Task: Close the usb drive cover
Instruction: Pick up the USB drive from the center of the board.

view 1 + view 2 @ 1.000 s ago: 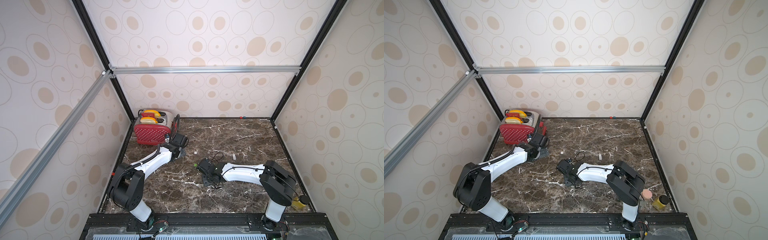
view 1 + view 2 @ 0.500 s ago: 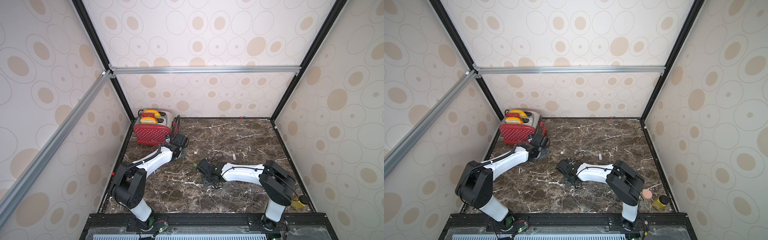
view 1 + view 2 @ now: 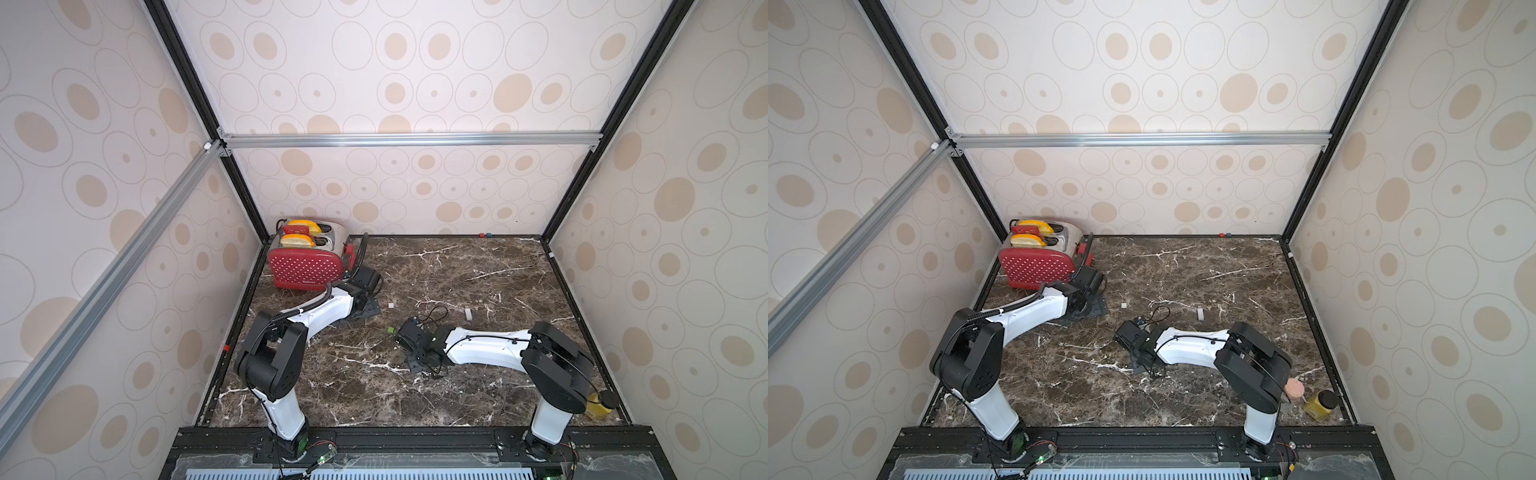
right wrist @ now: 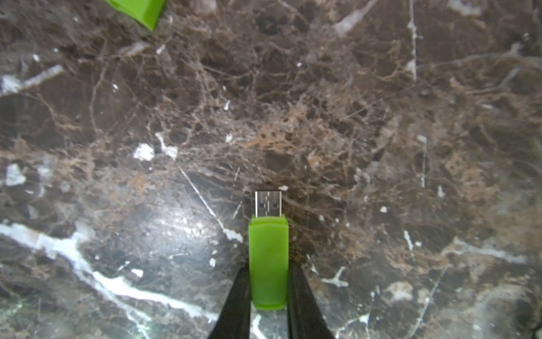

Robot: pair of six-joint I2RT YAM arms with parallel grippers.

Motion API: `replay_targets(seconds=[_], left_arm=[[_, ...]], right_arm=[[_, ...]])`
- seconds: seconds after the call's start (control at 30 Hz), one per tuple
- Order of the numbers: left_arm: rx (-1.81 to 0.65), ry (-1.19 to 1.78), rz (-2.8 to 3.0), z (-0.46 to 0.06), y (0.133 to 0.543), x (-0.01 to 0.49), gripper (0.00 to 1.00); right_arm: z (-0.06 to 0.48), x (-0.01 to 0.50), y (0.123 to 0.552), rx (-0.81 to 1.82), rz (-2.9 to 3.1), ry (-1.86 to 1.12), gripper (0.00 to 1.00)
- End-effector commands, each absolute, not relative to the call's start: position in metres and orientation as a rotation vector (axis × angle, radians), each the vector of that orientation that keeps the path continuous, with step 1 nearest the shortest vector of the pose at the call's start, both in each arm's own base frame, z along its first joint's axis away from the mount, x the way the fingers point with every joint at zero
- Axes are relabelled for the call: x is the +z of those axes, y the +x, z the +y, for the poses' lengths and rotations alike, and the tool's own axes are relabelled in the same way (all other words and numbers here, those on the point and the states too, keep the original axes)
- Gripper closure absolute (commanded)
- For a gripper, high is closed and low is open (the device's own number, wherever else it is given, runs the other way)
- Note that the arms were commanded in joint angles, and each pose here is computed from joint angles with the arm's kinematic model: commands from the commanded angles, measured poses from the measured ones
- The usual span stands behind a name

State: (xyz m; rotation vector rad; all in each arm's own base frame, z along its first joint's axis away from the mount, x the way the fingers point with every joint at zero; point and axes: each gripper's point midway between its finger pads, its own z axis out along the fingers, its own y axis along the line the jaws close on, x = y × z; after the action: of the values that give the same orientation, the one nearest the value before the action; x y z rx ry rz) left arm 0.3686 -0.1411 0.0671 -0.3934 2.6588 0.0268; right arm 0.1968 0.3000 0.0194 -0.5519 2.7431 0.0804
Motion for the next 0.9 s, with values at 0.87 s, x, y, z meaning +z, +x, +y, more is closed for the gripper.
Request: replay_targets(seconds=[0.87], left_arm=[[-0.097,0.104,2.921,-0.231,0.341,0.03,0.1]], right_arm=[[0.238,0.049,0.201,0.004,2.686,-0.466,0.91]])
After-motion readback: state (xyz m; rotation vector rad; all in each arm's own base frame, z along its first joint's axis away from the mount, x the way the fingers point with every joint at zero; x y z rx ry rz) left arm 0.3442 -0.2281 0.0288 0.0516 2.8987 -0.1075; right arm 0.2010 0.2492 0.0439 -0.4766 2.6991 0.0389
